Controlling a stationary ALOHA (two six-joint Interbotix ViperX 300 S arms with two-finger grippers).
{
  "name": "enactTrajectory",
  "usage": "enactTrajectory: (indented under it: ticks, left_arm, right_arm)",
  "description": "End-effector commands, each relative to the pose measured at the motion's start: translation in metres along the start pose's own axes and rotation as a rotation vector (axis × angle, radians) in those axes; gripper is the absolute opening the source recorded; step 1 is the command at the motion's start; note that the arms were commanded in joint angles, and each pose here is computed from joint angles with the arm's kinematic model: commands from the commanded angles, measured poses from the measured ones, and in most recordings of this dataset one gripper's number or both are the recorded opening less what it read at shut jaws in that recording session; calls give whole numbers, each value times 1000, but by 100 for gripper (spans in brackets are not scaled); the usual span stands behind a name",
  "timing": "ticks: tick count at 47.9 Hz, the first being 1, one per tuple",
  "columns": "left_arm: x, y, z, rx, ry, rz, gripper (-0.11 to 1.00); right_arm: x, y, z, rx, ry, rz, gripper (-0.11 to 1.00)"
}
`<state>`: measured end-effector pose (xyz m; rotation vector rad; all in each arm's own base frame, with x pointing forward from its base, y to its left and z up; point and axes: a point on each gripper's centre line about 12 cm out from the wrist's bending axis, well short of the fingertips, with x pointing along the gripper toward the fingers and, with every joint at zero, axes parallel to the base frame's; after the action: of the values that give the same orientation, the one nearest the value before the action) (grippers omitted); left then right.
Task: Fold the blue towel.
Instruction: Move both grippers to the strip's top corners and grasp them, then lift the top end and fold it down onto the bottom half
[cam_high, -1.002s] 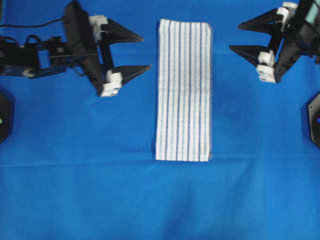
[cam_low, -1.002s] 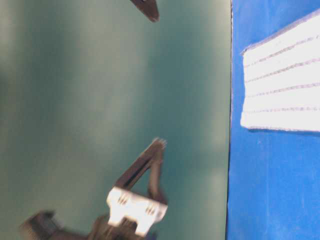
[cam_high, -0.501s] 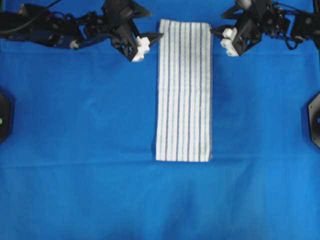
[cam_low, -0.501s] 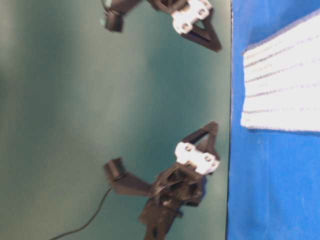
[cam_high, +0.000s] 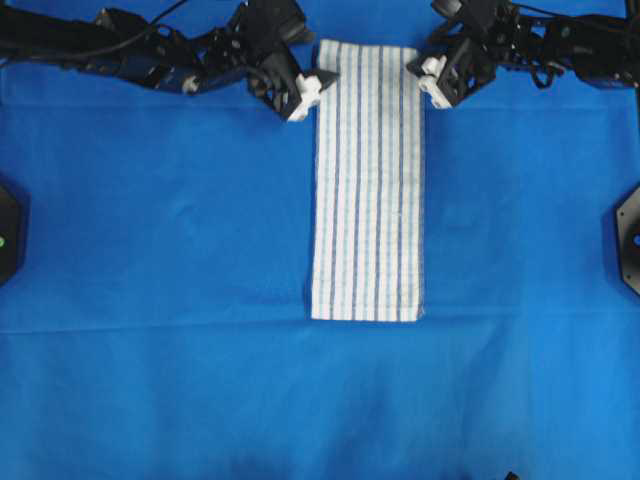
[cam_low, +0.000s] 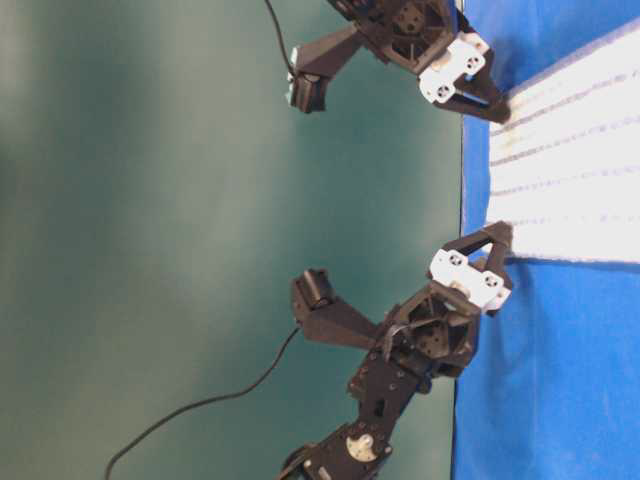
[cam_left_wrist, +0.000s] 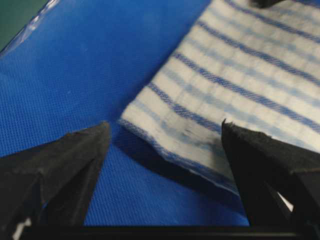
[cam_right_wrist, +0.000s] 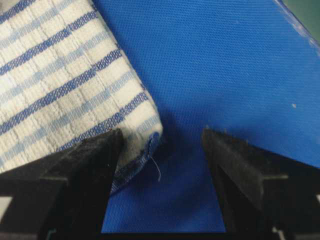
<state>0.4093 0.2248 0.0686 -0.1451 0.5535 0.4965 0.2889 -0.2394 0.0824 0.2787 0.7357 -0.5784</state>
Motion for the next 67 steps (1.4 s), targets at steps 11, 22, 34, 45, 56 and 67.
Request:
enactTrajectory:
  ticks: [11, 22, 34, 45, 56, 67]
  left_arm:
    - [8, -3, 13, 18, -22, -6, 47]
    - [9, -4, 14, 21, -20, -7, 2]
    - [2, -2, 26, 19, -23, -4, 2]
    - [-11, 13, 54, 20, -64, 22, 2]
    - [-13, 25, 65, 49, -68, 44, 2]
    - [-15, 24, 68, 50, -72, 43, 2]
  right_arm:
    - [0, 0, 8, -8, -25, 3, 35]
    - [-1, 3, 5, -13, -18, 10, 7]
    - [-5, 3, 11, -5, -37, 8, 7]
    - [-19, -8, 30, 9, -97, -20, 7]
    - [-23, -19, 42, 20, -123, -48, 8]
    - [-28, -23, 51, 17, -125, -69, 7]
